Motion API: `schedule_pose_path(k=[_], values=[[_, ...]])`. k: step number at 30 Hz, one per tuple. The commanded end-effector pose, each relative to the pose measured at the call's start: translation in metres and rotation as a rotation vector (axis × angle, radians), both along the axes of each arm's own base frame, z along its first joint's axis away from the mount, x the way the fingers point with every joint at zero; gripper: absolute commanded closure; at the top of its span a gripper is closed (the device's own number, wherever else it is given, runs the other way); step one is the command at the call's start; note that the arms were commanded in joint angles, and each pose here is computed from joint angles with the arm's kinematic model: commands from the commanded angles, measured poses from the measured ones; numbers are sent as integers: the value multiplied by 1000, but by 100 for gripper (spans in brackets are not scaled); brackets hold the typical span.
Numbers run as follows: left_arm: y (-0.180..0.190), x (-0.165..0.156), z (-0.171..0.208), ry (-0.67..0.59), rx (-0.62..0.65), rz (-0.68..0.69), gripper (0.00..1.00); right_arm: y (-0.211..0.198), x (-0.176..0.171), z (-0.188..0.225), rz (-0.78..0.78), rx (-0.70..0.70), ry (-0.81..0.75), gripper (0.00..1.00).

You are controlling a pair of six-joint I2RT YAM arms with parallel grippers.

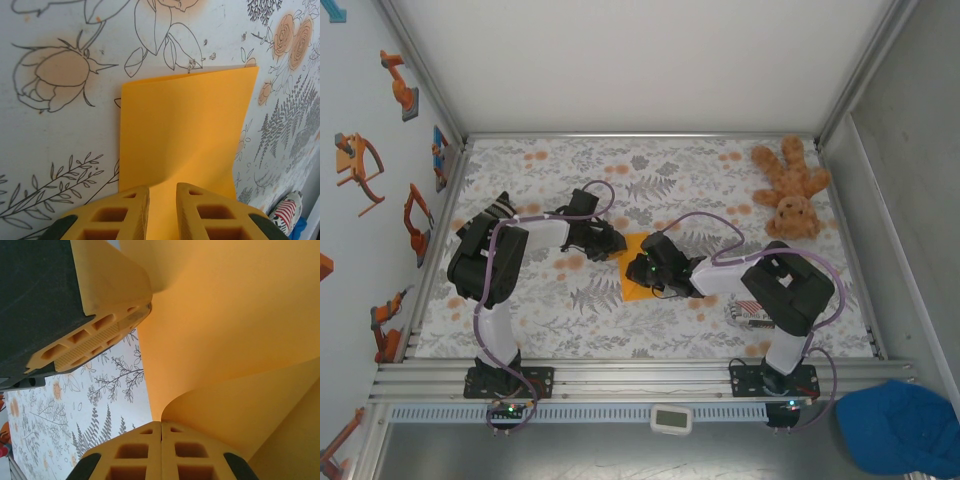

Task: Fold a paper plane with a square sheet of paper (pick it up from the middle)
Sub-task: Fold the triangle a second time at the center of the table.

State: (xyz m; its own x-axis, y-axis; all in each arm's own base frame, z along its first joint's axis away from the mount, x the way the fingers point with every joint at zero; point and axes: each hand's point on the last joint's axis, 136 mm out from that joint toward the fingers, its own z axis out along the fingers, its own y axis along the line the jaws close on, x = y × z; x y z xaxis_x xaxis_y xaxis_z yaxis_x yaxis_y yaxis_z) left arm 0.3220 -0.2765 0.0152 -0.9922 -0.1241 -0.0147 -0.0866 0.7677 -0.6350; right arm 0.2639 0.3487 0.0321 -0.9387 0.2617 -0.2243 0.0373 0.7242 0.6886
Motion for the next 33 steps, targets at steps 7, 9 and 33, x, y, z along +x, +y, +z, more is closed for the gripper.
schedule_pose_path(k=[7,9,33], values=[[19,-23,-31,96,110,-3,78,3,12,-1,-22,-36,-41,100],[19,-23,-31,97,110,-3,78,2,12,-2,-21,-37,-39,100],[21,-25,-33,99,113,-1,78,0,16,-8,-50,-52,-39,100]])
